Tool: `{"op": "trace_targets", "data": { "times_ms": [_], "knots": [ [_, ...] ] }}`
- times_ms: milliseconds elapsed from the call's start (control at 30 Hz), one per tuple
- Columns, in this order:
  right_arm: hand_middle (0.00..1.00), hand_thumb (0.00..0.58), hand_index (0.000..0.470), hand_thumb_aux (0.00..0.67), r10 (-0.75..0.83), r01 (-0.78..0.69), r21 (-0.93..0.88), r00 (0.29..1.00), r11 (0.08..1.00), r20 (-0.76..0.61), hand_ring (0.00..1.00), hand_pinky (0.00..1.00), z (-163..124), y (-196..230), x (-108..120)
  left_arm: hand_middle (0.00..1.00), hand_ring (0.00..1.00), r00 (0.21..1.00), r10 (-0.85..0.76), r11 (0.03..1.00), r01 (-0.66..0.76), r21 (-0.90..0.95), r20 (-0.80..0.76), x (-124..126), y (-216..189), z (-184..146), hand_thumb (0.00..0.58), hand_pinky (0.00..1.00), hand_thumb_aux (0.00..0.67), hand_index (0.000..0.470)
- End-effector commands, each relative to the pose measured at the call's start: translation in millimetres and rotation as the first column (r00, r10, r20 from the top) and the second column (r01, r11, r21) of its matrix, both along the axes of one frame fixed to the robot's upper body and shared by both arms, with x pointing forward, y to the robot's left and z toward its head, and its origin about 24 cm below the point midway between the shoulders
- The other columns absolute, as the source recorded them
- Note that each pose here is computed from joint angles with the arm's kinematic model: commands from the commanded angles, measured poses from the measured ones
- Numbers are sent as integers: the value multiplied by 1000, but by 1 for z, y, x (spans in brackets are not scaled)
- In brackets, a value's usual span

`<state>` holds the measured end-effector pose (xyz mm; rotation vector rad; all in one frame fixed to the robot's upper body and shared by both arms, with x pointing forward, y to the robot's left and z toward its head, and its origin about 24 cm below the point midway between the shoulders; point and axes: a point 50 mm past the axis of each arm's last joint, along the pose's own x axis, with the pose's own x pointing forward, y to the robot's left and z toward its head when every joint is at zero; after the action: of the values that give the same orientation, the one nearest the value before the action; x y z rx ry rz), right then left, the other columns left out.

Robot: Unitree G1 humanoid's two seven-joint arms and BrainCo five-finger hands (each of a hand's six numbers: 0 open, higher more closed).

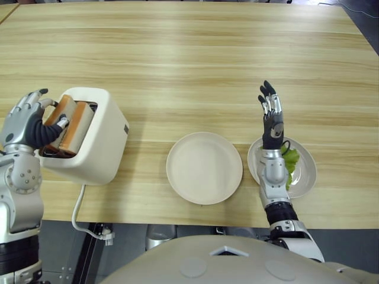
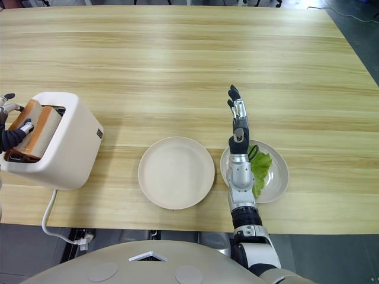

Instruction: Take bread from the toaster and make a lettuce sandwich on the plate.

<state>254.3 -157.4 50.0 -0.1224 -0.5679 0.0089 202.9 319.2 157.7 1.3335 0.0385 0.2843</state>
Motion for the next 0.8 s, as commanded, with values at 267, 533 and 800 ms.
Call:
{"op": "trace_targets", "data": {
  "times_ms": [267, 533, 800],
  "knots": [
    [0, 0, 0, 0, -2, 2, -8, 1000, 1000, -6, 0, 0, -1, 0, 2, 0, 0, 807, 63, 980, -161, 116, 587, -24, 2, 101, 580, 0, 670, 460],
    [0, 0, 0, 0, -7, 8, -19, 1000, 1000, 4, 0, 0, 1, -2, 5, 0, 0, 734, -31, 986, -87, 139, 678, -28, -11, 109, 580, 0, 670, 460],
    [0, 0, 0, 0, -222, 238, -169, 969, 957, 105, 0, 0, 27, -67, -1, 1000, 1000, 689, -275, 935, 355, 18, 671, -6, -74, 110, 580, 1000, 670, 460]
  ]
}}
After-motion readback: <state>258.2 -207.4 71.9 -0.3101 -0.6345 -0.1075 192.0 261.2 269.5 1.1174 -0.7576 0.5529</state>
